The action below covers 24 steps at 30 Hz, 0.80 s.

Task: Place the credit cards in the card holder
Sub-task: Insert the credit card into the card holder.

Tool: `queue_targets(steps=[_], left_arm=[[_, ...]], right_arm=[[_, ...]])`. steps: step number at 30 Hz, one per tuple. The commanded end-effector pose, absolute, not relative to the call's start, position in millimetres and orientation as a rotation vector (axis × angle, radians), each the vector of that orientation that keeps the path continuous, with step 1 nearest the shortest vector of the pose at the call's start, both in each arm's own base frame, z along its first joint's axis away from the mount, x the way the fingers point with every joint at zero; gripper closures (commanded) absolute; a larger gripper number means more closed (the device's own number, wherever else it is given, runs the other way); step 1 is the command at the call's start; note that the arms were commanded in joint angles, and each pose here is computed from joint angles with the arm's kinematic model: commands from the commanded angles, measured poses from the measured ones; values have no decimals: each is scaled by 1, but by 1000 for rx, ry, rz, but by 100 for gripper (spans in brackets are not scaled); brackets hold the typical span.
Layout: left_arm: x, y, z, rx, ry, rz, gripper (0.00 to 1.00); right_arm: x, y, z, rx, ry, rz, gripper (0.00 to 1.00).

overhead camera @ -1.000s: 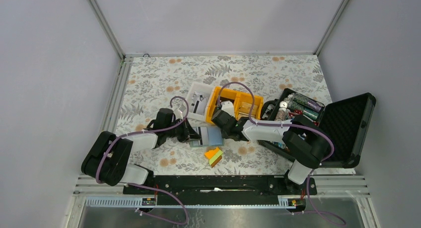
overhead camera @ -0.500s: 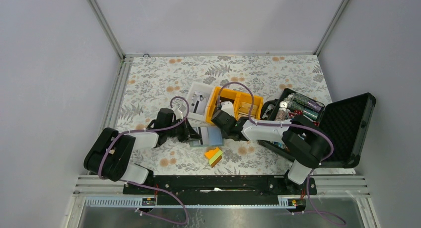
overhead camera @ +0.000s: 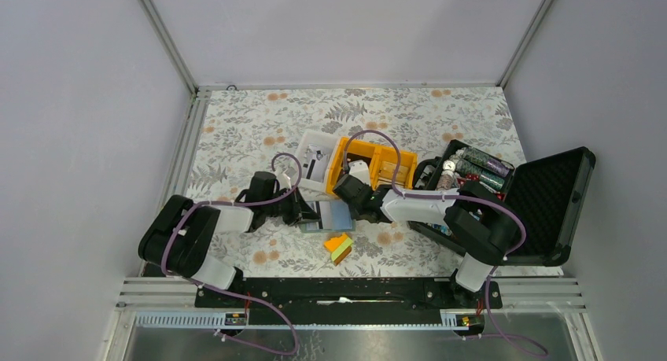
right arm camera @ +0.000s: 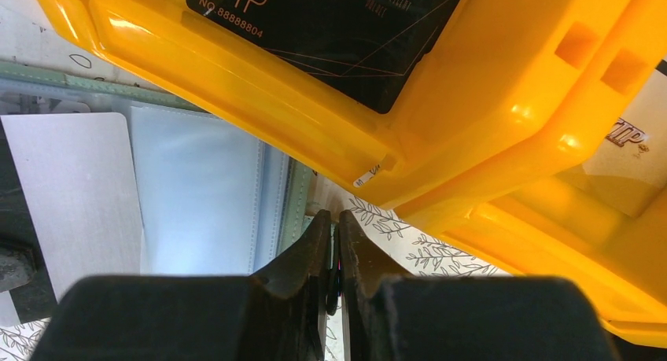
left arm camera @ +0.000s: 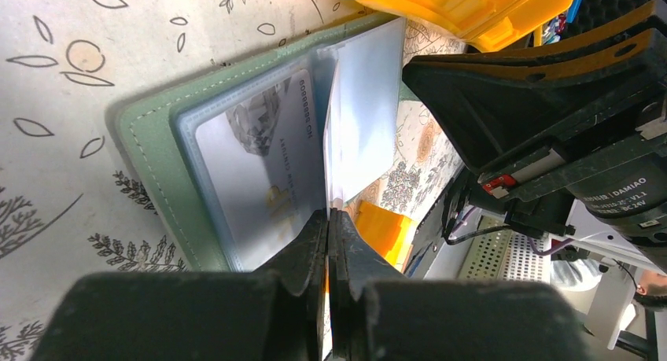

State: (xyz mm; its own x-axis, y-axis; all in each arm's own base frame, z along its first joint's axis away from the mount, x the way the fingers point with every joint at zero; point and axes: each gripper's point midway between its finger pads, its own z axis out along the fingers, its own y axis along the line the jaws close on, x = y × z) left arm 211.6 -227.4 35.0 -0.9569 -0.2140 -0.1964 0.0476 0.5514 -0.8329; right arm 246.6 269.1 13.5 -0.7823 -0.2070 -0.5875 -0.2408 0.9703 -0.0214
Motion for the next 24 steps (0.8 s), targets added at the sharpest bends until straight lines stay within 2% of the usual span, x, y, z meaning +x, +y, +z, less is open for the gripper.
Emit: queue_targets(steps=[1,24], left_arm=[[222,-235,46,-77,2456,-1410,100],[223,-248,39,-41,2488,-1471,100]], right_arm=[[253,280,22,-290,2463,78,97],[252,282,26,-290,2458,82,100]])
